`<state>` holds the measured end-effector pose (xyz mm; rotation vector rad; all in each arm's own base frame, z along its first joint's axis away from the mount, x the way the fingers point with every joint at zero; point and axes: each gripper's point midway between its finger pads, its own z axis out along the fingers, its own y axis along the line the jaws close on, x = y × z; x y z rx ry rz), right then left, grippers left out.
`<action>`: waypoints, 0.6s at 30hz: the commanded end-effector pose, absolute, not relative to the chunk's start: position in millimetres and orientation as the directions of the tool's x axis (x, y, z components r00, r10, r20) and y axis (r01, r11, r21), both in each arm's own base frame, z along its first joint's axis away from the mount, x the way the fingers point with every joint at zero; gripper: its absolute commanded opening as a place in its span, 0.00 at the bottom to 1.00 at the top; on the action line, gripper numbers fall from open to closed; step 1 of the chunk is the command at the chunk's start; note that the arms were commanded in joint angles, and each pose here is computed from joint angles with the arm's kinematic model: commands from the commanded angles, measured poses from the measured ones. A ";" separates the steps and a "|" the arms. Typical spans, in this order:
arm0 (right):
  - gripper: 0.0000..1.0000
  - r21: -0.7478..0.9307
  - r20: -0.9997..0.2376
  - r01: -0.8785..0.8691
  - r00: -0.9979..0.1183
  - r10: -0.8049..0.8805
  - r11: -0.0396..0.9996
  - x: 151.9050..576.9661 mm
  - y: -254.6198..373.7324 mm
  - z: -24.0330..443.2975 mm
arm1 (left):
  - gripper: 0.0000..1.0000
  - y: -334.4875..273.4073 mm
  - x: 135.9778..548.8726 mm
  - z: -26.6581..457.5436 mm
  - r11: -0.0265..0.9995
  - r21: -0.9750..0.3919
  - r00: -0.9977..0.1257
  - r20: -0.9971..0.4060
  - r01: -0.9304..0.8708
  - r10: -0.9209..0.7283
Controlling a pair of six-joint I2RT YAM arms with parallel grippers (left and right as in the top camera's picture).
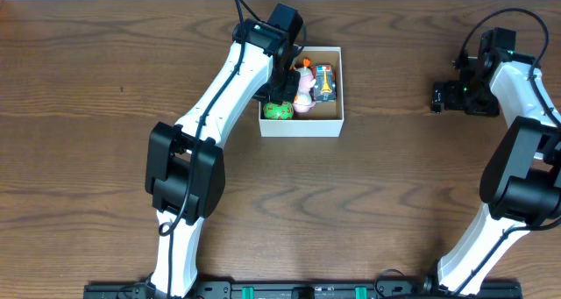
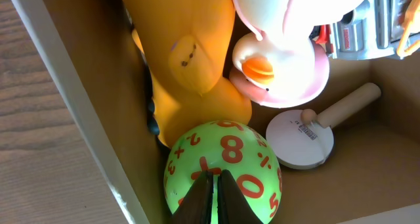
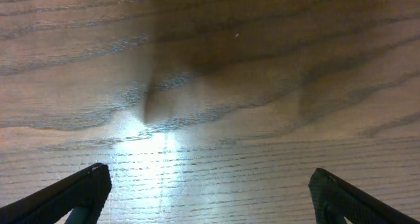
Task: Pack container
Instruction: 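Lower the ball into the box front corner and open the left gripper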
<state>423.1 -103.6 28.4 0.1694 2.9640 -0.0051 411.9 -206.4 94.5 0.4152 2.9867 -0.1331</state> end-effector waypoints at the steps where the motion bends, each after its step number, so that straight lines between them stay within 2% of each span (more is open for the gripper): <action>1: 0.99 0.011 -0.180 0.114 -0.977 0.114 0.993 423.9 -100.2 32.1 | 0.06 -201.6 406.6 70.6 0.959 -0.034 -0.958 -0.072 0.282 0.279; 8: 0.99 0.011 -0.179 0.114 -0.977 0.114 0.993 423.8 -100.1 32.1 | 0.06 -201.4 411.1 75.4 0.958 -0.024 -0.955 -0.094 0.285 0.281; 18: 0.99 0.011 -0.179 0.114 -0.977 0.114 0.993 423.8 -100.1 32.1 | 0.06 -209.1 445.2 150.6 0.959 -0.058 -0.920 -0.304 0.278 0.248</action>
